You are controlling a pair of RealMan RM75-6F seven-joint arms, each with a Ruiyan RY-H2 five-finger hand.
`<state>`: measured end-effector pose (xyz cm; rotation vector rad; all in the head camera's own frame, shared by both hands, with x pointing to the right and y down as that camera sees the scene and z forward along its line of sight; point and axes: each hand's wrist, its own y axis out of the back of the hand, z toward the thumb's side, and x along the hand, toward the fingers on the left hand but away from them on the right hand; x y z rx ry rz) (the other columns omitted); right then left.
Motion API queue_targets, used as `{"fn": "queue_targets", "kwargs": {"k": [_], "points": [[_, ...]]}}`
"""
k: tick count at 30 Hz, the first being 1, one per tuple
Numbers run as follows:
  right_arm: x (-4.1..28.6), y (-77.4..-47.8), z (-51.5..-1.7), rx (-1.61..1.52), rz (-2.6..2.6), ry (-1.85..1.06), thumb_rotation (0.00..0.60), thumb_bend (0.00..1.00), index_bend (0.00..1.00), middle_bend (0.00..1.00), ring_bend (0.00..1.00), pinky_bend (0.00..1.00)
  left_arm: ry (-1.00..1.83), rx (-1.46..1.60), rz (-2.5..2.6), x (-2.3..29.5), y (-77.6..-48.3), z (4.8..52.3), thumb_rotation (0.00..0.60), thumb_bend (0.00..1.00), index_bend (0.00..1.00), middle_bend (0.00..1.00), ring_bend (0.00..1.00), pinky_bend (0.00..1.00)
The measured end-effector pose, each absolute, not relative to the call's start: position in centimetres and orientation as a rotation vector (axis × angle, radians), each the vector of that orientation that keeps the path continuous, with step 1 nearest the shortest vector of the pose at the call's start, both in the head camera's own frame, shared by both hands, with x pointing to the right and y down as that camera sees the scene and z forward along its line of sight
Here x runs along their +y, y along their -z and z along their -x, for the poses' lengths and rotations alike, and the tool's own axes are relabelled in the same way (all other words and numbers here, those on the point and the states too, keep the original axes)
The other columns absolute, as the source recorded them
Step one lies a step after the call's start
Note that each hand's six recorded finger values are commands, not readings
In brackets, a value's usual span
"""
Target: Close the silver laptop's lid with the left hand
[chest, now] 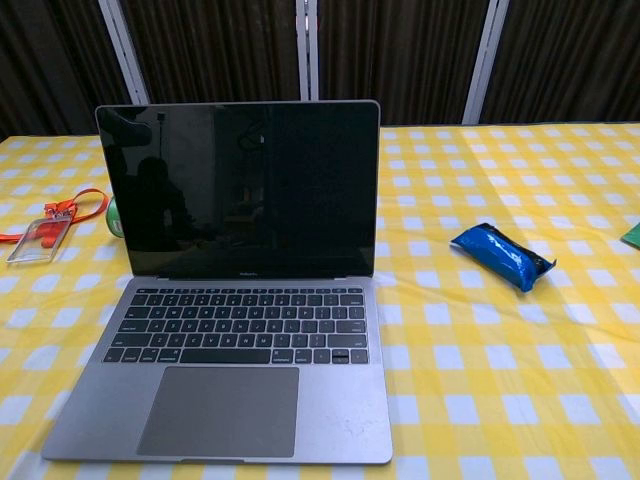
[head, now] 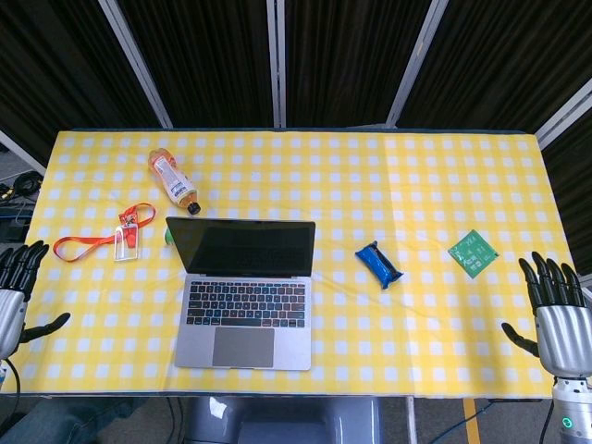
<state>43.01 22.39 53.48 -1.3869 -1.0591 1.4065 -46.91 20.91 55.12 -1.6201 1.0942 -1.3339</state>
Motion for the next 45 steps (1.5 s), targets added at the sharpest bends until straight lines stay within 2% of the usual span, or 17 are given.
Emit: {"fn": "queue_targets", "kwargs": {"k": [10, 12, 13, 15, 17, 18, 31, 34, 40, 45], "points": [[22.4, -53.4, -43.2, -1.053, 1.381, -1.423, 0.6, 0.0, 0.0, 0.0, 0.0, 0.0, 1.377, 1.041, 1.621, 21.1, -55.5, 46.6, 0.6, 0.02, 0.0, 0.0, 0.0, 0.0], [22.5, -53.4, -43.2, -1.047, 1.382, -1.429, 0.6, 0.0, 0.0, 0.0, 0.0, 0.0, 1.376, 1.035, 1.633, 21.1, -55.6, 46.5, 0.6, 0.15, 0.0, 0.0, 0.0, 0.0], [22.5, -53.4, -43.2, -1.047, 1.383, -1.432, 0.6, 0.0, 0.0, 0.0, 0.0, 0.0, 1.373, 1.034, 1.644, 20.9, -55.7, 46.2, 0.6, 0.32, 0.0, 0.0, 0.0, 0.0], [22.5, -53.5, -43.2, -1.045, 1.385, -1.439, 0.6, 0.0, 0.0, 0.0, 0.0, 0.0, 1.364, 1.033, 1.664, 20.5, -55.8, 45.8, 0.6, 0.73, 0.0, 0.0, 0.0, 0.0], [22.5, -53.6, -43.3, -1.041, 1.387, -1.448, 0.6, 0.0, 0.0, 0.0, 0.0, 0.0, 1.348, 1.02, 1.691, 19.6, -56.0, 45.1, 0.6, 0.95, 0.0, 0.0, 0.0, 0.0], [22.4, -53.7, -43.3, -1.039, 1.389, -1.452, 0.6, 0.0, 0.0, 0.0, 0.0, 0.0, 1.339, 1.013, 1.704, 19.1, -56.1, 44.7, 0.6, 0.98, 0.0, 0.0, 0.0, 0.0], [21.2, -54.6, -44.2, -1.044, 1.358, -1.501, 0.6, 0.0, 0.02, 0.0, 0.0, 0.0, 1.228, 0.836, 1.934, 7.4, -57.6, 35.3, 0.6, 1.0, 0.0, 0.0, 0.0, 0.0], [21.1, -55.0, -44.9, -1.049, 1.347, -1.525, 0.6, 0.0, 0.02, 0.0, 0.0, 0.0, 1.212, 0.806, 1.986, 4.9, -58.0, 32.6, 0.6, 1.0, 0.05, 0.0, 0.02, 0.0], [20.8, -55.0, -46.0, -1.076, 1.327, -1.549, 0.6, 0.0, 0.02, 0.0, 0.0, 0.0, 1.215, 0.747, 2.107, 2.2, -59.8, 28.2, 0.6, 1.0, 0.15, 0.1, 0.16, 0.13], [20.9, -54.8, -46.7, -1.093, 1.312, -1.566, 0.6, 0.0, 0.02, 0.0, 0.0, 0.0, 1.221, 0.736, 2.186, 1.6, -61.1, 26.0, 0.6, 1.0, 0.2, 0.21, 0.26, 0.29]]}}
